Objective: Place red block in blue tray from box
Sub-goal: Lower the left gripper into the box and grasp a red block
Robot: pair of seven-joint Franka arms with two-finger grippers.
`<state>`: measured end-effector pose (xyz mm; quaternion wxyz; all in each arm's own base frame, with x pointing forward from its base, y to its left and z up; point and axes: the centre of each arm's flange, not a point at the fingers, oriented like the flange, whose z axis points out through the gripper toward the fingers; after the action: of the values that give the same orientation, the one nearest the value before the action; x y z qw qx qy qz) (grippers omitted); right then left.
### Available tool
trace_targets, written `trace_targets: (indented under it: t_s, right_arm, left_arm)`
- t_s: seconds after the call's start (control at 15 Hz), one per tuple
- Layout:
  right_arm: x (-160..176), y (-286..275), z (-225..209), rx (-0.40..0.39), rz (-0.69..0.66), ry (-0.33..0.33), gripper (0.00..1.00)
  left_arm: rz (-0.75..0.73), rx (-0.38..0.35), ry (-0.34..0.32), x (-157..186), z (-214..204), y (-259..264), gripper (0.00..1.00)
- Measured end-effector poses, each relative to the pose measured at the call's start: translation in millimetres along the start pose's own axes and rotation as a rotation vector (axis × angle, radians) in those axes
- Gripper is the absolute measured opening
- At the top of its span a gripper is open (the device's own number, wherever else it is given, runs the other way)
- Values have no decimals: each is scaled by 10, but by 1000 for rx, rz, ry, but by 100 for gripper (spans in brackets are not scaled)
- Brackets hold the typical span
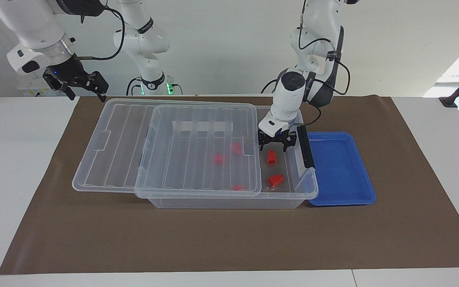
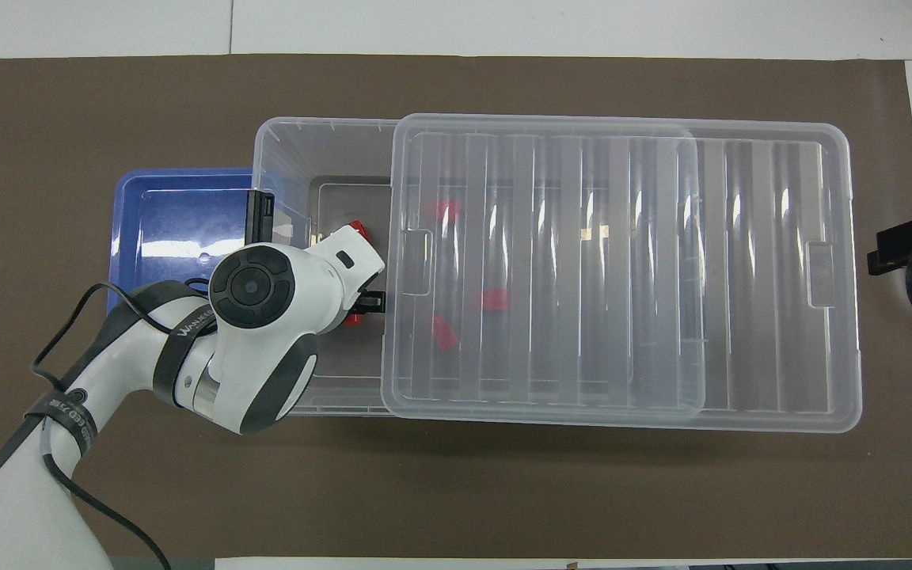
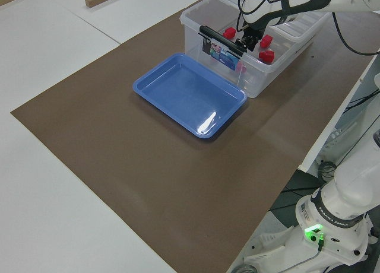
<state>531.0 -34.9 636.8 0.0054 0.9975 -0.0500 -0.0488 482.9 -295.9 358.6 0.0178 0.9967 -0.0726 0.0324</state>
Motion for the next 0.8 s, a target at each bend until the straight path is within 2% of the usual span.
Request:
trace_targets:
  t_s: [0.53,0.8]
  right_arm:
    - [42,-2,92,0,0,8,100]
    - [180,104,470,3,6,36,100]
  left_arm:
    - [1,-5,12,-2,26,3,100]
    - [14,7,-20,-84,276,54,100]
